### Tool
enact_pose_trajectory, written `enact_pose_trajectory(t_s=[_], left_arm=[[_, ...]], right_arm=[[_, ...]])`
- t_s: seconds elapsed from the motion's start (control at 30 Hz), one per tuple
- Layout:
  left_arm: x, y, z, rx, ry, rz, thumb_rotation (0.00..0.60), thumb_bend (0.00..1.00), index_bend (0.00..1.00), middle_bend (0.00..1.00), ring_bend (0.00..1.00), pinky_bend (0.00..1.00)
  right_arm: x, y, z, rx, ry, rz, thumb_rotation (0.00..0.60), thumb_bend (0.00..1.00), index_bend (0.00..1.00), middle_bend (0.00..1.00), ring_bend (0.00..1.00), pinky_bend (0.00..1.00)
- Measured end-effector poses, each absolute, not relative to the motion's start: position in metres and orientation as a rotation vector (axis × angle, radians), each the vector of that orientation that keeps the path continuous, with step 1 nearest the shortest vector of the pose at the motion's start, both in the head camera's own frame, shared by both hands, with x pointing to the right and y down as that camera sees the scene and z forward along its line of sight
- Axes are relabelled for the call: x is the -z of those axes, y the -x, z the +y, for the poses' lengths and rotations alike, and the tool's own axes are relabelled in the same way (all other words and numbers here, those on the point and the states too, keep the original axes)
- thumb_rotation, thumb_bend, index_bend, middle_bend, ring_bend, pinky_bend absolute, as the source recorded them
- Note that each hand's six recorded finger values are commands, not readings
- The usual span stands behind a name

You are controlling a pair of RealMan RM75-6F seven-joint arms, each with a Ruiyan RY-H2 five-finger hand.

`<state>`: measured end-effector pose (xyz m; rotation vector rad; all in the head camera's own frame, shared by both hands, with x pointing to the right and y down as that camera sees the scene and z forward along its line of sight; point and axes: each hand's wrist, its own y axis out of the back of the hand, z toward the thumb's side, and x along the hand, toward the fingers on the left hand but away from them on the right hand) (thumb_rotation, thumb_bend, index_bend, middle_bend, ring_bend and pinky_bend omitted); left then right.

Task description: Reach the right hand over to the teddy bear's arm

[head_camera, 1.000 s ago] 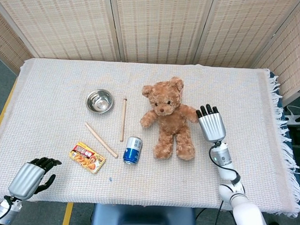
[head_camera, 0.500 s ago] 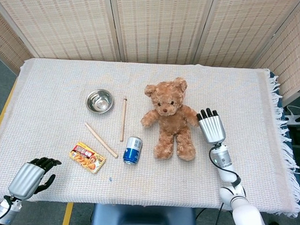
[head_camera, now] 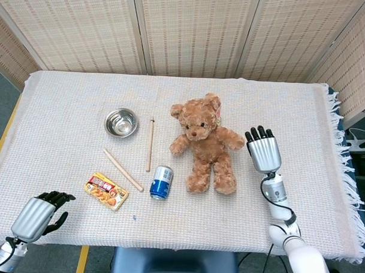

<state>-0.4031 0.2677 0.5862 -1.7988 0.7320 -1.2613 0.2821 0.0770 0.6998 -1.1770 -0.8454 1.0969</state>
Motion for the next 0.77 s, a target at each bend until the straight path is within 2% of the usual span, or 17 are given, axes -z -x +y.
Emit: enact_pose_trajectory(t_s=[0.17,0.27,0.43,0.63,0.77], left_arm=[[-0.586,0.404,0.267,1.262,1.797,0.735,0.6,0.44,0.33,0.39,0.36,0.51],[-0.587,0.404,0.267,1.265,1.798,0.733,0.6,0.44,0.33,0.39,0.36,0.51],[-0.588,0.403,0.268,1.27,1.797,0.725,0.6,0.44,0.33,0.39,0.36,0.51],[-0.586,0.402,0.269,1.268,1.796,0.724,0.6,0.44,0.33,0.39,0.36,0.51],[-0.588,0.402,0.268,1.27,1.796,0.72,0.6,0.44,0.33,0.39,0.36,0.51]], right_arm=[[-0.706,-0.298,0.094,-1.164,1.23,-0.86,0.6,0.2,0.09,0.2,0.07,0.34],[-0.704,-0.306,0.107,-1.2,1.285,-0.869,0.6,0.18,0.01,0.13,0.0,0.24],[-0.68,-0.313,0.137,-1.266,1.436,-0.888,0.6,0.17,0.0,0.12,0.0,0.23],[-0.612,-0.337,0.179,-1.366,1.574,-0.922,0.6,0.17,0.0,0.12,0.0,0.23],[-0.585,-0.349,0.204,-1.427,1.595,-0.977,0.6,0.17,0.0,0.12,0.0,0.22]])
